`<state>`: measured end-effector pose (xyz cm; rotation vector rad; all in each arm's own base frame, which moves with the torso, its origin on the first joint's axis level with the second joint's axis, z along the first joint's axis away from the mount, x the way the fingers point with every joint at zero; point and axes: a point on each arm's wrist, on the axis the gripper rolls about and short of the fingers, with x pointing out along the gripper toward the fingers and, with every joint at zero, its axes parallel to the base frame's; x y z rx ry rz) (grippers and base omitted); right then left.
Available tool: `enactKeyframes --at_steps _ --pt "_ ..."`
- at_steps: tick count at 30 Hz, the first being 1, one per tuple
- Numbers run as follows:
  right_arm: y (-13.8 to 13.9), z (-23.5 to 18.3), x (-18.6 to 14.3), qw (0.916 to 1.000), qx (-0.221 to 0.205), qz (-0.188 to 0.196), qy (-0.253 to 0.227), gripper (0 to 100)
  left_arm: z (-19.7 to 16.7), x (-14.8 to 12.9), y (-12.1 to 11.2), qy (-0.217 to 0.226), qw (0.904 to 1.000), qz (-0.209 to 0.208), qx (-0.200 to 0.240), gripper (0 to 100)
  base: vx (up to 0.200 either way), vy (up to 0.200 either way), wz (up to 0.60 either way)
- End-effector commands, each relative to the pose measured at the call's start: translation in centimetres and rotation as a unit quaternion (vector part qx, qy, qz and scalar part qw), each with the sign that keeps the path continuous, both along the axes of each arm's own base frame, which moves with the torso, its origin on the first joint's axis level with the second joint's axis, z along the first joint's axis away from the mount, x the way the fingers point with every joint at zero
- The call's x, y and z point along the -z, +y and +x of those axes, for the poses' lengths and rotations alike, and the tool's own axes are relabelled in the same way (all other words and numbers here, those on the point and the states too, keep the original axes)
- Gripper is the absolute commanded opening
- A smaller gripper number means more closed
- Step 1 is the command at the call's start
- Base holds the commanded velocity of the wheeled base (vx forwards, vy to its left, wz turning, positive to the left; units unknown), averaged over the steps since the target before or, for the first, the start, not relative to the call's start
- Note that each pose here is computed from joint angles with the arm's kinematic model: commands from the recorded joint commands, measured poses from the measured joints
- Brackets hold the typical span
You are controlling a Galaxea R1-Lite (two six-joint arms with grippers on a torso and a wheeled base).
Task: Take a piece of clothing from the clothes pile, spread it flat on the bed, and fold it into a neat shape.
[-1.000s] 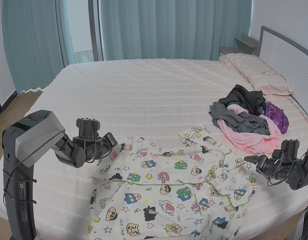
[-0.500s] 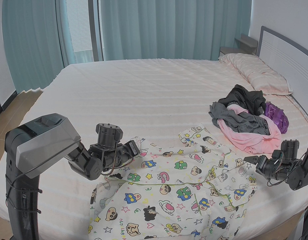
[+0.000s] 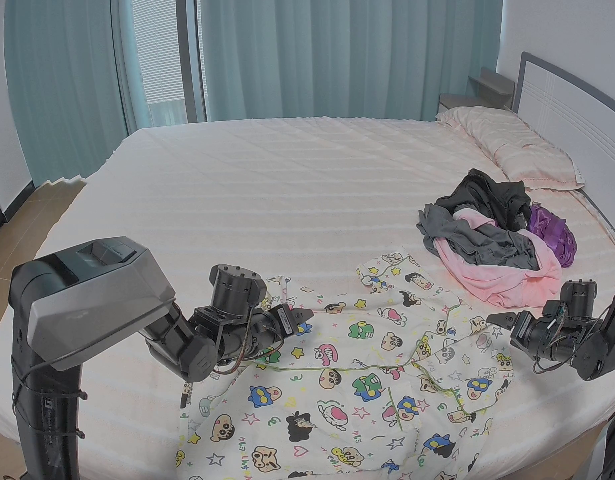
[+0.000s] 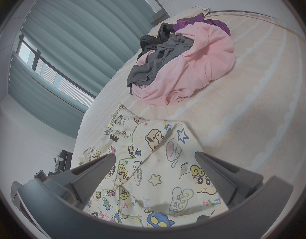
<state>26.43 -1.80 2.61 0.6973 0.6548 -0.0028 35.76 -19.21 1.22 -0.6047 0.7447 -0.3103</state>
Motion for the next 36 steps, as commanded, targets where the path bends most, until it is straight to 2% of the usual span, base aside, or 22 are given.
enactKeyframes --at_steps 1,11,15,21,28,36 --pt "0.0 0.0 0.1 1.0 0.0 0.0 0.002 100 -1.7 -1.7 -0.5 -0.011 0.9998 -0.007 0.015 100 0.0 0.0 0.0" --pt "-0.1 0.0 0.0 1.0 0.002 0.0 0.0 100 -4.5 -5.3 0.0 -0.043 0.9978 -0.046 0.018 100 0.0 0.0 0.0" --pt "-0.1 0.0 0.0 1.0 0.002 0.0 0.0 100 -4.1 -6.2 1.2 -0.056 0.9971 -0.05 0.0 100 0.0 0.0 0.0" --pt "-0.1 0.0 -0.1 1.0 0.002 0.0 -0.001 100 -1.0 -7.0 4.9 -0.079 0.9931 -0.051 -0.071 100 0.0 0.0 0.0" --pt "0.0 0.0 0.0 1.0 0.0 0.0 0.0 100 2.9 -3.7 7.5 -0.07 0.9858 -0.022 -0.151 100 0.0 0.0 0.0" --pt "0.0 0.0 0.1 1.0 0.001 0.001 0.002 100 4.7 -0.4 8.0 -0.024 0.9862 -0.002 -0.164 100 0.0 0.0 0.0"
